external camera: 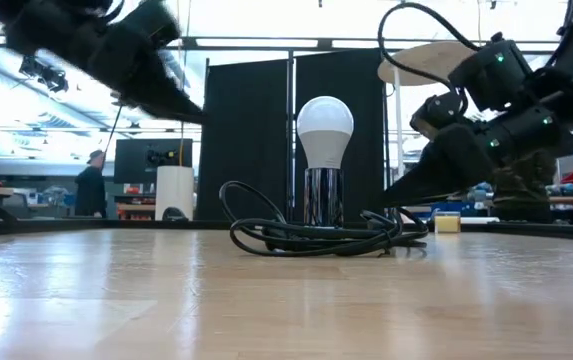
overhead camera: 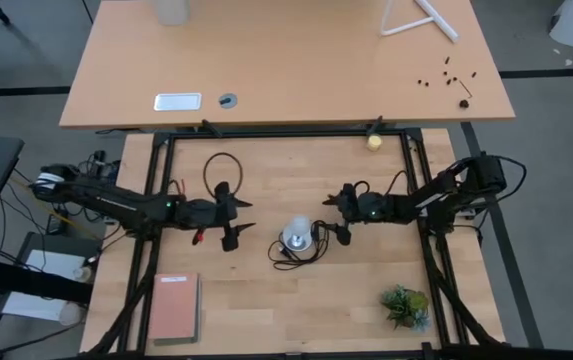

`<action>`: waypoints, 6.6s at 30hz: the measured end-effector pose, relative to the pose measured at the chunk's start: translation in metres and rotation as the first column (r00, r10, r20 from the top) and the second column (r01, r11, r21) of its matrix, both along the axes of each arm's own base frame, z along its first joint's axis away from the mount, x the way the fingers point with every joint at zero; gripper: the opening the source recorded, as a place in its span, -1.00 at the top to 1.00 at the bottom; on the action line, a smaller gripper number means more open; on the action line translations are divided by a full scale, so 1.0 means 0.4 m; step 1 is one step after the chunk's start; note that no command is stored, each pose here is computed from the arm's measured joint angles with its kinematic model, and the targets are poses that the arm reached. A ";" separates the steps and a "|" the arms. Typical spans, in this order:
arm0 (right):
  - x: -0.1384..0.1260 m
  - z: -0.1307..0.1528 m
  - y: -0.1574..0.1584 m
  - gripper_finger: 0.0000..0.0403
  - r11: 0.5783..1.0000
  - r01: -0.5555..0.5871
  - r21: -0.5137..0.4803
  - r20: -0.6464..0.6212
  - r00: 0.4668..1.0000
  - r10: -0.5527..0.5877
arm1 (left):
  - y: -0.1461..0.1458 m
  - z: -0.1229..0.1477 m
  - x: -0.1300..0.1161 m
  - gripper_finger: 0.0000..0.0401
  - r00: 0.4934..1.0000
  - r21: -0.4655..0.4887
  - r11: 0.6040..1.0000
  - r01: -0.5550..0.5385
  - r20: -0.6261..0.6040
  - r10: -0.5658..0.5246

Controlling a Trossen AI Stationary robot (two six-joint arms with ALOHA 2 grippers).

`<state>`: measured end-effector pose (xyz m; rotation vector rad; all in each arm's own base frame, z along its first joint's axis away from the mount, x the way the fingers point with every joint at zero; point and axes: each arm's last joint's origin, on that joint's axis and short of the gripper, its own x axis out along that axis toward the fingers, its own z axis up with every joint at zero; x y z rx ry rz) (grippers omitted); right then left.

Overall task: Screw lightbulb
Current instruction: Remove the white lightbulb from the silver lamp

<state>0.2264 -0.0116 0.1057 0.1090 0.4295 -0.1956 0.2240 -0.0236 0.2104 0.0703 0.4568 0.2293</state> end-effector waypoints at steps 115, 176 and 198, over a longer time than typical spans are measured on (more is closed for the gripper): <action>0.056 0.216 0.049 -0.85 0.903 0.348 0.252 -0.176 0.934 -0.311 | -0.026 -0.185 0.111 -0.19 0.972 -0.069 0.988 0.141 0.199 -0.125; 0.054 0.408 0.055 -0.85 0.923 0.368 0.113 -0.236 0.912 -0.335 | 0.164 -0.204 0.315 -0.19 0.988 -0.069 0.989 0.132 0.091 -0.126; 0.044 0.405 0.042 -0.85 0.924 0.363 0.120 -0.293 0.902 -0.317 | 0.200 -0.277 0.354 -0.19 0.952 -0.054 0.982 0.180 0.261 -0.160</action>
